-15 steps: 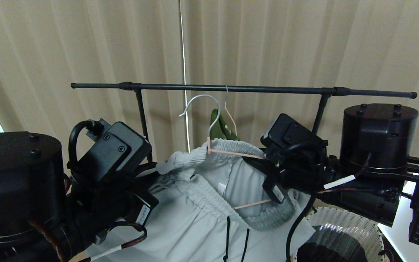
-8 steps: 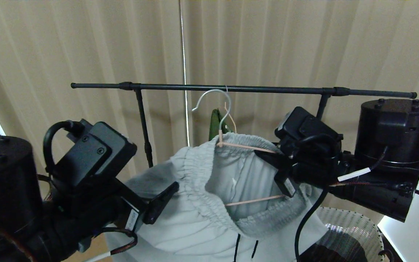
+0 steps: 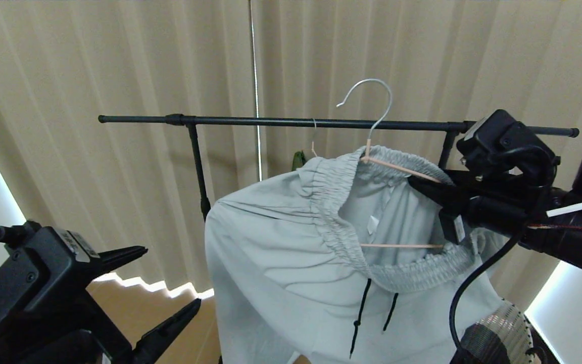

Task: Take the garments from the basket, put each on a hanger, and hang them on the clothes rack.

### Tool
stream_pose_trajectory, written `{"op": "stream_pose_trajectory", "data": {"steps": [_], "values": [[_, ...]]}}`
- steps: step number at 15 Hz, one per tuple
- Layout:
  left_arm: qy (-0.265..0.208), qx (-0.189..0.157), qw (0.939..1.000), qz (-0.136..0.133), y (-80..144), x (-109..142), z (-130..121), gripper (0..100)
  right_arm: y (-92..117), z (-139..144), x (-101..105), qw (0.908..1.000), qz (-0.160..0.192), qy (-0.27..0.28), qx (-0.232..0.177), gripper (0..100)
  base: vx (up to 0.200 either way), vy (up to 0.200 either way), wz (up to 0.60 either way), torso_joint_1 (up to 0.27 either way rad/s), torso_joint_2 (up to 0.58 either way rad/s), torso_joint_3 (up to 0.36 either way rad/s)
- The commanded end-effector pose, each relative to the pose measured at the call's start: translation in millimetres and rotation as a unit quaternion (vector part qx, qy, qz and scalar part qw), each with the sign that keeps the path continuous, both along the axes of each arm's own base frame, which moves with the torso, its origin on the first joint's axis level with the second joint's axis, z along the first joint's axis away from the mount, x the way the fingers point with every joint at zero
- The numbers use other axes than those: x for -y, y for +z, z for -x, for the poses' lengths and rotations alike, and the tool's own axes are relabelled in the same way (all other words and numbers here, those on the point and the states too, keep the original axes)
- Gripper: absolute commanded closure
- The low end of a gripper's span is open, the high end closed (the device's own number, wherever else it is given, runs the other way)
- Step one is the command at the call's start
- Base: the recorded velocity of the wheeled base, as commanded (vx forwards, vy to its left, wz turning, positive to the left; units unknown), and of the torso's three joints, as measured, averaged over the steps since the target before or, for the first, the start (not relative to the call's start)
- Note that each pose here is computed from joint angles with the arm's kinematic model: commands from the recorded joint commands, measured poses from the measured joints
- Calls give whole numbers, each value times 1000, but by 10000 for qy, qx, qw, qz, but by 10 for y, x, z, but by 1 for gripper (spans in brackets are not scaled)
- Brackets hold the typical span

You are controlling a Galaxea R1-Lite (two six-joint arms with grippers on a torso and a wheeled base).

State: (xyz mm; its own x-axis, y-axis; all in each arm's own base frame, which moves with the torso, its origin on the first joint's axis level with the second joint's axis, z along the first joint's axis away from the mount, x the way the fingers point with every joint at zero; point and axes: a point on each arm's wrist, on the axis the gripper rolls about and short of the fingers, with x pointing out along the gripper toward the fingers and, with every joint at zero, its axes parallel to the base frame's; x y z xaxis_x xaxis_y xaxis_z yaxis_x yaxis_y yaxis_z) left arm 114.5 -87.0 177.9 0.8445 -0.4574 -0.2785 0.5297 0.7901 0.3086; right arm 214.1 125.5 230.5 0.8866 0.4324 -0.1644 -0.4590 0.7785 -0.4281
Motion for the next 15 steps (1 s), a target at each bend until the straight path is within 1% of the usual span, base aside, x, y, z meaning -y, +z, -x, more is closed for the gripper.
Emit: {"op": "stream_pose_trajectory", "data": {"steps": [1, 2, 4, 7, 8, 10, 12, 14, 15], "values": [[208, -168, 9996, 15, -66, -101, -65, 0, 101, 56, 36, 9998, -116, 3, 182, 100, 0, 0, 0, 0, 0, 0], [248, -271, 9993, 6, -88, -115, -120, 0, 105, 56, 35, 9997, -121, 18, 187, 100, 0, 0, 0, 0, 0, 0], [266, -467, 9985, -43, -129, -99, -255, 0, 119, 70, 21, 9992, -175, 290, 191, 100, 0, 0, 0, 0, 0, 0], [259, -461, 9986, -37, -151, -35, -368, 0, 166, 119, 35, 9984, -239, 435, 269, 100, 0, 0, 0, 0, 0, 0], [257, -465, 9986, -48, -161, -29, -380, 100, 172, 127, 36, 9983, -243, 443, 275, 100, 0, 0, 0, 0, 0, 0], [260, -521, 9983, -73, -196, -3, -426, 100, 208, 169, 40, 9978, -282, 489, 341, 100, 0, 0, 0, 0, 0, 0], [263, -539, 9981, -103, -212, -7, -419, 100, 211, 172, 43, 9979, -277, 475, 352, 100, 0, 0, 0, 0, 0, 0], [486, -662, 9964, -191, -313, -123, -361, 100, 210, 137, 103, 9987, -256, 277, 357, 100, 0, 0, 0, 0, 0, 0], [685, -660, 9953, -172, -326, -210, -338, 100, 211, 88, 182, 9990, -249, 78, 362, 100, 0, 0, 0, 0, 0, 0]]}}
